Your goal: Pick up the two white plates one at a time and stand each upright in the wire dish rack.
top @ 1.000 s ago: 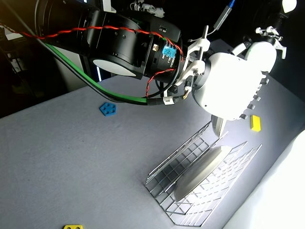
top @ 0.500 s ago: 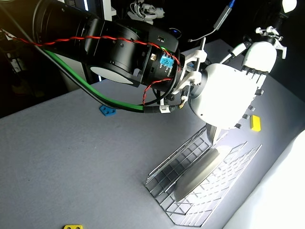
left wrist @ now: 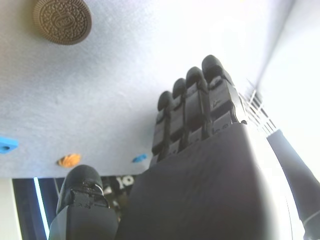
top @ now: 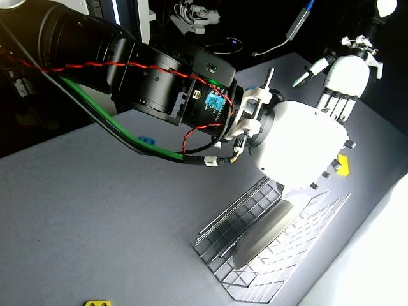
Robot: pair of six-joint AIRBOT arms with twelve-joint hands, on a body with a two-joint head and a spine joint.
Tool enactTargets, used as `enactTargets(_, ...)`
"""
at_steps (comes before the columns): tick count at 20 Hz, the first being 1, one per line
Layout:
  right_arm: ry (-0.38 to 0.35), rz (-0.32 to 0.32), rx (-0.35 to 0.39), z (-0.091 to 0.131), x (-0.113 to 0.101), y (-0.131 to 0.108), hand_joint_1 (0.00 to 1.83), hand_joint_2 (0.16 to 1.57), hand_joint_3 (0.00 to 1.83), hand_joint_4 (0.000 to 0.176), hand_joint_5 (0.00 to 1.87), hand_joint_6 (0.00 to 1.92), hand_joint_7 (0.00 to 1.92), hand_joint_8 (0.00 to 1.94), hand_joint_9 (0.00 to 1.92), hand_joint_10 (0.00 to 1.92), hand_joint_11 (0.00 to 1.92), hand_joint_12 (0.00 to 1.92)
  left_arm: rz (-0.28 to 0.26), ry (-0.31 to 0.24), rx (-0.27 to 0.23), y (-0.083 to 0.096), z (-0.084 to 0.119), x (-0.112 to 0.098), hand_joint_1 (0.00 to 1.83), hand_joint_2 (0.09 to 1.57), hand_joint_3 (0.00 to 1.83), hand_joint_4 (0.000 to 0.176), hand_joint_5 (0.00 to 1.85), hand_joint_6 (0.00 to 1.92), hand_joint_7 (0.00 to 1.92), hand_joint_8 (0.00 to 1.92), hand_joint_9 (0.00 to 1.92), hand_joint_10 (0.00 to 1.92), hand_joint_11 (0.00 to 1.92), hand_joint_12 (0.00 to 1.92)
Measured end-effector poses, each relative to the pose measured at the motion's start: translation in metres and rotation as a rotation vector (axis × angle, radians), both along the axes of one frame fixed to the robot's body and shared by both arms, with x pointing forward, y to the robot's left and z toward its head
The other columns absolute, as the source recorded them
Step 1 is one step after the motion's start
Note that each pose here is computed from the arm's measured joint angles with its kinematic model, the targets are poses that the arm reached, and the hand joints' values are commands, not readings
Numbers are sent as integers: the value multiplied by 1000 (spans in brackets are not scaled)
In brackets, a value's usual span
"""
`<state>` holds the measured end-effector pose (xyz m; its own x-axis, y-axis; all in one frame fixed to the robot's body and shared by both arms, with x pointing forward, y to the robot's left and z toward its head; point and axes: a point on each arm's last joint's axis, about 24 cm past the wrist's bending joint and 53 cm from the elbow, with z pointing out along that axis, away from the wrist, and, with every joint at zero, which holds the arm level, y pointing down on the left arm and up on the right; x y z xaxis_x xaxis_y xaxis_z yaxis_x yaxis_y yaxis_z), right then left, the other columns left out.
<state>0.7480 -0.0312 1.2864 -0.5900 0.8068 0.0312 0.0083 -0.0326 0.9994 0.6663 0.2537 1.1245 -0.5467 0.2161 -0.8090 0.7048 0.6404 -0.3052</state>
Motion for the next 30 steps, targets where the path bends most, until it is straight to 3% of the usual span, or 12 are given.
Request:
enactTargets(5, 13, -19, -21, -8, 12, -8, 1386, 1063, 0, 0, 997, 953, 1151, 662, 1018, 988, 889, 1070, -1, -4, -2, -1, 2, 1, 0, 1057, 1, 0, 131, 1, 126, 2, 105, 1, 0, 251)
enactTargets(14, -35, 16, -88, -2, 8, 0, 1387, 1063, 0, 0, 996, 950, 1147, 655, 1023, 994, 891, 1071, -3, -6, 0, -1, 2, 1, 0, 1061, 1, 0, 137, 3, 133, 3, 117, 4, 0, 265)
enactTargets(23, -17, -10, -83, -4, 12, -19, 1389, 1053, 1, 0, 1020, 919, 1191, 583, 1025, 974, 883, 1082, -3, -6, 0, -1, 2, 1, 0, 1057, 0, 0, 127, 1, 125, 3, 110, 1, 0, 274)
enactTargets(25, -11, -15, -85, -8, 12, -22, 1387, 1063, 1, 0, 1003, 937, 1131, 682, 1023, 995, 882, 1057, -4, -6, 1, -1, 1, 0, 0, 1055, 0, 0, 115, 1, 112, 1, 95, 1, 0, 227)
enactTargets(30, 9, -28, -110, -24, 13, -32, 1384, 1067, 1, 0, 991, 993, 1126, 671, 1017, 980, 887, 1034, -9, -4, 1, -3, 1, -1, 0, 1057, 0, 0, 127, 1, 118, 0, 102, 1, 0, 249)
